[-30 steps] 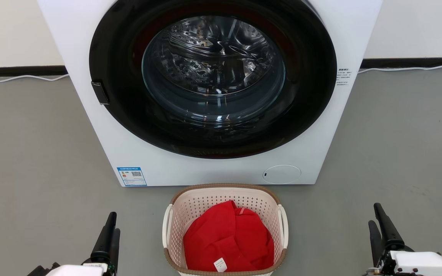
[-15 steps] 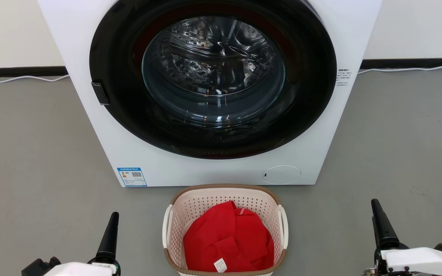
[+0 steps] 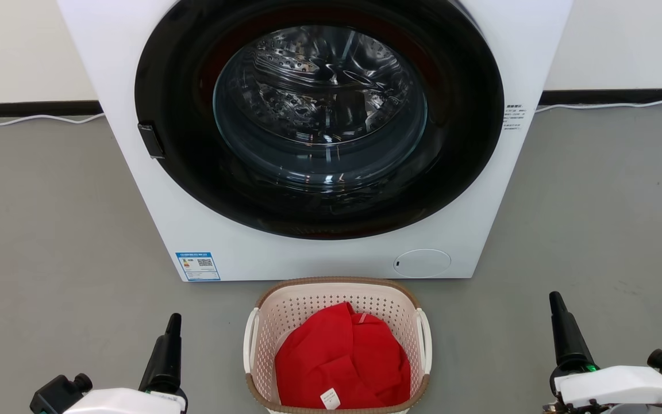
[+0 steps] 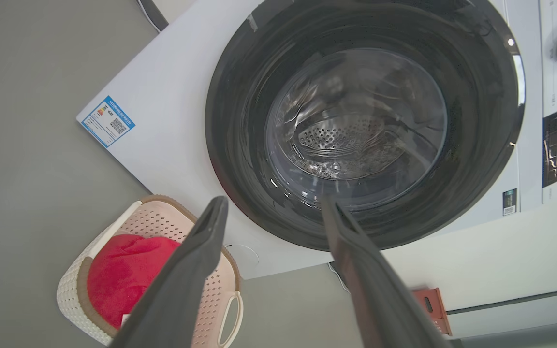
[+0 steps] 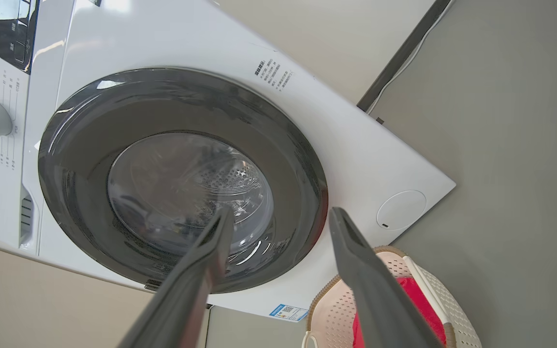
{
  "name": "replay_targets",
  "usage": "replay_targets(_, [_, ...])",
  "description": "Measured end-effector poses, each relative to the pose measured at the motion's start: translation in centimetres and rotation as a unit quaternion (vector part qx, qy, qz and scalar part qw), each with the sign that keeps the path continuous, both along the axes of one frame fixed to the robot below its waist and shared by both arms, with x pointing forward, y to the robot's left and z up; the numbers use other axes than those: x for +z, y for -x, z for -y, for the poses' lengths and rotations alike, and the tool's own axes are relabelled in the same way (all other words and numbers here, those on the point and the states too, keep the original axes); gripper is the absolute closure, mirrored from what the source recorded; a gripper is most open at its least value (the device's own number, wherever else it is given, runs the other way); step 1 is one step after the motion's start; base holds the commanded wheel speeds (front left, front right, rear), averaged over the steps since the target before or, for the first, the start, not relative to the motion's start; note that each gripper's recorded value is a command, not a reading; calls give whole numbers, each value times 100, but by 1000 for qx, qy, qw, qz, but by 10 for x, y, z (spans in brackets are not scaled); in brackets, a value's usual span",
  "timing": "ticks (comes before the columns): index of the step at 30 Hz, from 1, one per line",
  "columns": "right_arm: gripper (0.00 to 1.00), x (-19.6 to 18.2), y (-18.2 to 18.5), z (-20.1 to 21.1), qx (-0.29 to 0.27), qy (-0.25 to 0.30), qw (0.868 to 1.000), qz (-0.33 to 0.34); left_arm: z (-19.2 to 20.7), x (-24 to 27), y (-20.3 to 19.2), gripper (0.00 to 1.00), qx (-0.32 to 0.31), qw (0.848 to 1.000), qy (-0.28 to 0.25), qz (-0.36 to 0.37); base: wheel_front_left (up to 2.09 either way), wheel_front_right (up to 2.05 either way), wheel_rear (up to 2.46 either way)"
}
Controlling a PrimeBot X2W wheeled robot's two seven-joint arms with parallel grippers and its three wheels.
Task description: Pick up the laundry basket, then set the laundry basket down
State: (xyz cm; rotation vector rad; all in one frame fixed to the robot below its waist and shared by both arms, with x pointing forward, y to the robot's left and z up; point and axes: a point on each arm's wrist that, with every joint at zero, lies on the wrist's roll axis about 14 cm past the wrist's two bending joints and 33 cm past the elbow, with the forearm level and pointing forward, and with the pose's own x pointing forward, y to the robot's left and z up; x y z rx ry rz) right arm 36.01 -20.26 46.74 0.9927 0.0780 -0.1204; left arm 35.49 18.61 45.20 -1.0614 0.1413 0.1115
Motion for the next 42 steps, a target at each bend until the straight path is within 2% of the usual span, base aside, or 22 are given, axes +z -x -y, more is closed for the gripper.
replay_targets(8, [0,-2,1,1,10,77,997,-6,1,-1,2,0,-9,998,-59,-3,0,0,0])
replay_targets(19, [0,-2,1,1,22,169,985,-8,1,-4,5,0,-15,992,-123,-8,0,0,0])
replay_targets(42, [0,3,0,-2,44,318,947,4,4,5,3,0,-32,969,-245,16,0,0,0])
